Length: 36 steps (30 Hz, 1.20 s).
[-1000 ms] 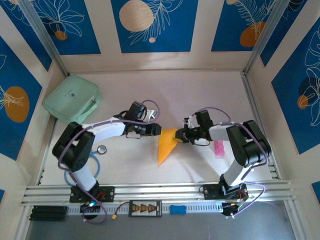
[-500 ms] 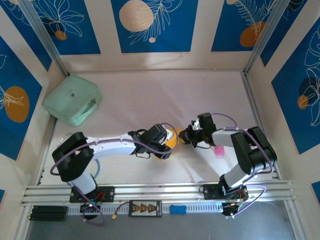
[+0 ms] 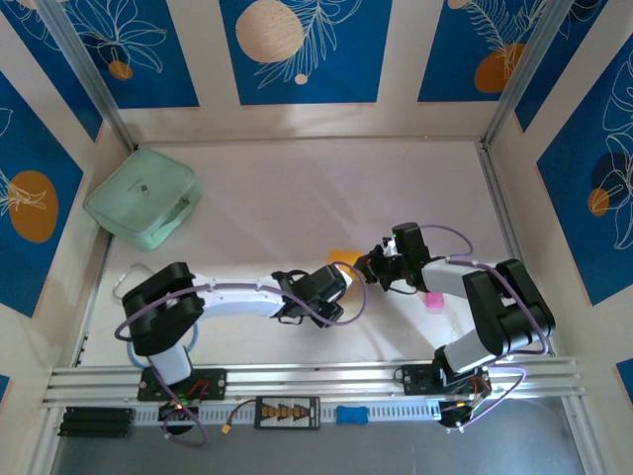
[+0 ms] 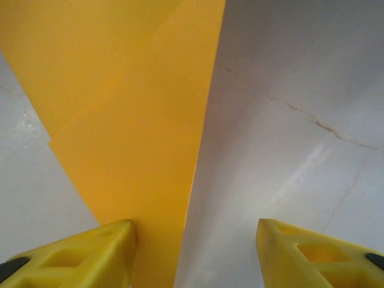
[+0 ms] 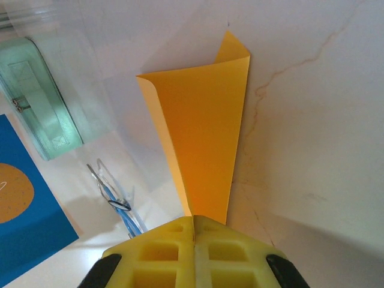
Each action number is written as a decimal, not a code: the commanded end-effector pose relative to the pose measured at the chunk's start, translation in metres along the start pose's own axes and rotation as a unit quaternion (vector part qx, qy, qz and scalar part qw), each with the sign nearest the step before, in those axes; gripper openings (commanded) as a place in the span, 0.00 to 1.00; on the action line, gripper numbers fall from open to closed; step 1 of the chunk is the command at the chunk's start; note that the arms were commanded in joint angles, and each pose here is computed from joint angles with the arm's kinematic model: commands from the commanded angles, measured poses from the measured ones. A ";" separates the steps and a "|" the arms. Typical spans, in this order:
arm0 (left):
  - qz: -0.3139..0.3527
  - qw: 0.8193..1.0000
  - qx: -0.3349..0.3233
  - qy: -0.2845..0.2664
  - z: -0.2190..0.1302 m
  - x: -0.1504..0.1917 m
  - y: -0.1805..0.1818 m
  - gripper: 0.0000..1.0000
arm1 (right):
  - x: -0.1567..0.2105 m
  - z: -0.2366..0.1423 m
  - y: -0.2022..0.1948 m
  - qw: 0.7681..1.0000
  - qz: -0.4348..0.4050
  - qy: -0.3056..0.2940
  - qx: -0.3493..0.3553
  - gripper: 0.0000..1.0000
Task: Fold a paper plane with a square sheet of paper (pick it up from the middle)
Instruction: Fold the wing for the fifth time at the center of the table.
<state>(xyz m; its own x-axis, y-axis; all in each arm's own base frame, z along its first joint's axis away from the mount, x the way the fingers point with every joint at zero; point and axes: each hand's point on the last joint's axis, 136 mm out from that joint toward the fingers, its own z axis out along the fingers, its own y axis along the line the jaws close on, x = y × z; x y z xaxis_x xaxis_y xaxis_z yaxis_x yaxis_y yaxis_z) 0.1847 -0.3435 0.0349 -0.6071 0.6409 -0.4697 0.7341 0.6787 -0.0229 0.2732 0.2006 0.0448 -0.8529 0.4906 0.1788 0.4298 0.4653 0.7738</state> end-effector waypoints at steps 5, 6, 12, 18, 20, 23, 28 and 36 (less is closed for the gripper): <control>0.022 0.999 -0.046 0.007 0.003 -0.002 0.008 0.50 | 0.004 -0.002 0.001 1.000 0.003 0.002 -0.002 0.03; 0.024 0.999 -0.047 0.009 0.004 -0.002 0.008 0.48 | 0.004 -0.002 0.002 1.000 0.002 0.002 -0.003 0.03; 0.029 0.998 -0.053 0.013 0.008 -0.002 0.006 0.39 | 0.005 -0.001 0.005 1.000 -0.006 0.007 -0.003 0.03; 0.029 0.997 -0.076 0.013 0.006 -0.001 0.014 0.38 | 0.005 -0.001 0.005 1.000 -0.006 0.006 -0.001 0.03; 0.030 0.996 -0.079 0.012 0.005 -0.001 0.015 0.37 | 0.004 -0.002 0.005 1.000 -0.007 0.006 -0.001 0.03; 0.030 0.997 -0.077 0.012 0.005 -0.002 0.014 0.36 | 0.004 -0.002 0.006 1.000 -0.008 0.007 -0.001 0.04; 0.029 0.996 -0.079 0.010 0.005 -0.003 0.015 0.30 | 0.006 -0.002 0.007 1.000 -0.009 0.008 -0.002 0.03; 0.027 0.996 -0.085 0.003 0.004 -0.010 0.015 0.30 | 0.008 -0.003 0.007 1.000 -0.010 0.008 -0.004 0.03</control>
<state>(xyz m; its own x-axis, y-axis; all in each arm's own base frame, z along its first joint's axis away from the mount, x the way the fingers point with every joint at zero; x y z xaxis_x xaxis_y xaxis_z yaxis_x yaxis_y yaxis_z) 0.1999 -0.3357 0.0289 -0.5800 0.6786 -0.4506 0.7097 0.6925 0.1293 0.2711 0.2021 0.0454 -0.8542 0.4875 0.1811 0.4309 0.4684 0.7713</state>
